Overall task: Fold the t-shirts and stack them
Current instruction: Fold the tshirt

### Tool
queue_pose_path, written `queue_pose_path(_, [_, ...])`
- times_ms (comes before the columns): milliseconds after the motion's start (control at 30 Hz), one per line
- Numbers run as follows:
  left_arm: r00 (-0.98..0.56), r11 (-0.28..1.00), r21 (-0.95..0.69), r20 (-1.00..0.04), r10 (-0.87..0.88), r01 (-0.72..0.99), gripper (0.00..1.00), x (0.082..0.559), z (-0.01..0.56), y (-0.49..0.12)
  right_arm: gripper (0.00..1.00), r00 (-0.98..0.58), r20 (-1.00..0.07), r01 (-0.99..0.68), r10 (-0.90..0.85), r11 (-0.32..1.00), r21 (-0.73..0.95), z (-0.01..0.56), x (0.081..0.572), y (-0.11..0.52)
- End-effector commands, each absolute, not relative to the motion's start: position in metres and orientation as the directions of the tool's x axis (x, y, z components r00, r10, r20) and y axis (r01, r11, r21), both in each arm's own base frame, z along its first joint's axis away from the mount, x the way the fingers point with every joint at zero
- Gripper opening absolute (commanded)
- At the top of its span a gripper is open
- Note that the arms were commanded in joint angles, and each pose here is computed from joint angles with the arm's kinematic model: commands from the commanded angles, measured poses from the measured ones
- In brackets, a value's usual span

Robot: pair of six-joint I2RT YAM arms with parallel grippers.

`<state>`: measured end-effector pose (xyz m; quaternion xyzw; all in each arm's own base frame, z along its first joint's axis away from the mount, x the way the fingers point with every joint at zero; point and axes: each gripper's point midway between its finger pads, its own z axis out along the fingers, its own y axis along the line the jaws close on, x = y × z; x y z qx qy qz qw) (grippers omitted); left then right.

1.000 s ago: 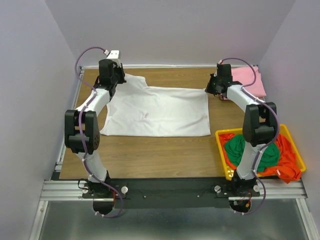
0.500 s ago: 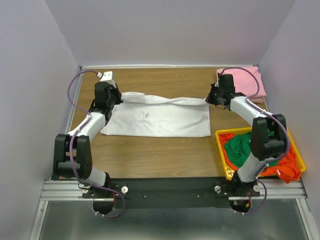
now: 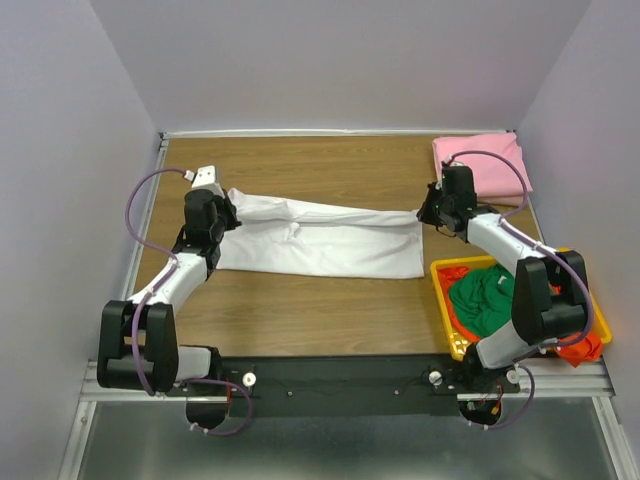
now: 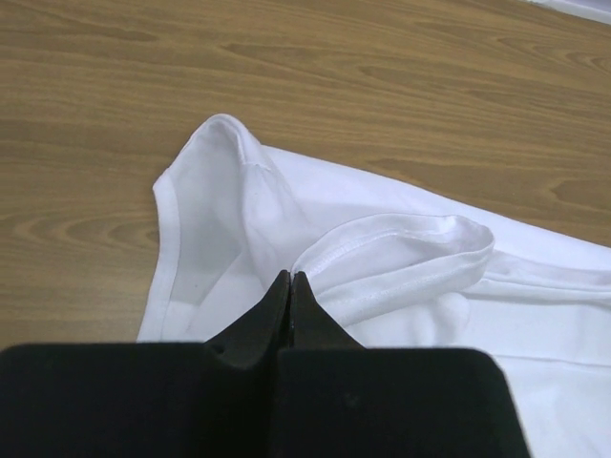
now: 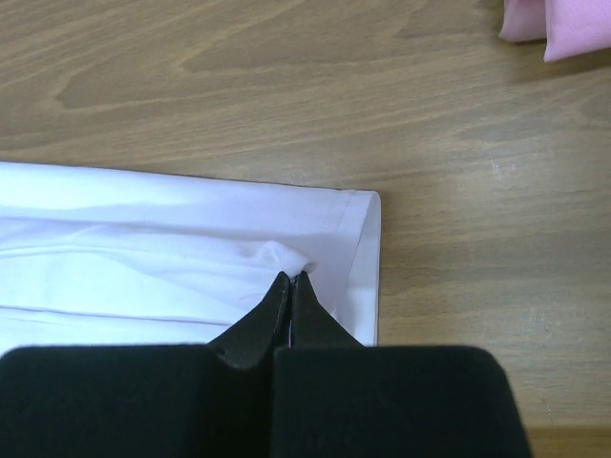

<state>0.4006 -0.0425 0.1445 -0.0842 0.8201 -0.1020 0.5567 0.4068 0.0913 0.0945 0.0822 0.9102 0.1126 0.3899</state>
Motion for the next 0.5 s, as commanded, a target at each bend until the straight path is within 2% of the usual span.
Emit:
queue_pose_path(0, [-0.298, 0.958, -0.273, -0.91, -0.288, -0.092, 0.0, 0.395, 0.157, -0.029, 0.0, -0.651, -0.718, 0.077, 0.247, 0.962, 0.261, 0.096, 0.402, 0.087])
queue_pose_path(133, [-0.304, 0.951, -0.293, -0.901, -0.31, -0.103, 0.0, 0.387, 0.152, -0.03, 0.02, -0.652, -0.714, 0.088, 0.254, 0.961, 0.262, 0.09, 0.391, 0.088])
queue_pose_path(200, [-0.325, 0.942, -0.312, -0.884, -0.336, -0.125, 0.02, 0.38, 0.143, -0.029, 0.11, -0.658, -0.707, 0.108, 0.258, 0.962, 0.251, 0.082, 0.382, 0.085])
queue_pose_path(233, [-0.331, 0.937, -0.319, -0.877, -0.348, -0.142, 0.08, 0.376, 0.14, -0.028, 0.22, -0.652, -0.712, 0.115, 0.262, 0.962, 0.249, 0.084, 0.379, 0.084])
queue_pose_path(300, [-0.323, 0.922, -0.346, -0.864, -0.386, -0.174, 0.12, 0.364, 0.136, -0.025, 0.34, -0.659, -0.707, 0.115, 0.258, 0.963, 0.244, 0.078, 0.369, 0.086])
queue_pose_path(333, [-0.31, 0.916, -0.359, -0.863, -0.398, -0.177, 0.17, 0.361, 0.139, -0.025, 0.41, -0.66, -0.706, 0.116, 0.259, 0.963, 0.244, 0.078, 0.365, 0.086])
queue_pose_path(367, [-0.307, 0.913, -0.366, -0.861, -0.406, -0.181, 0.29, 0.355, 0.136, -0.025, 0.5, -0.651, -0.711, 0.123, 0.265, 0.962, 0.245, 0.08, 0.36, 0.085])
queue_pose_path(400, [-0.269, 0.909, -0.384, -0.869, -0.416, -0.166, 0.33, 0.351, 0.15, -0.025, 0.54, -0.646, -0.715, 0.122, 0.266, 0.961, 0.247, 0.081, 0.358, 0.087])
queue_pose_path(467, [-0.238, 0.902, -0.403, -0.871, -0.43, -0.156, 0.36, 0.345, 0.162, -0.025, 0.59, -0.622, -0.733, 0.12, 0.274, 0.959, 0.257, 0.091, 0.357, 0.087])
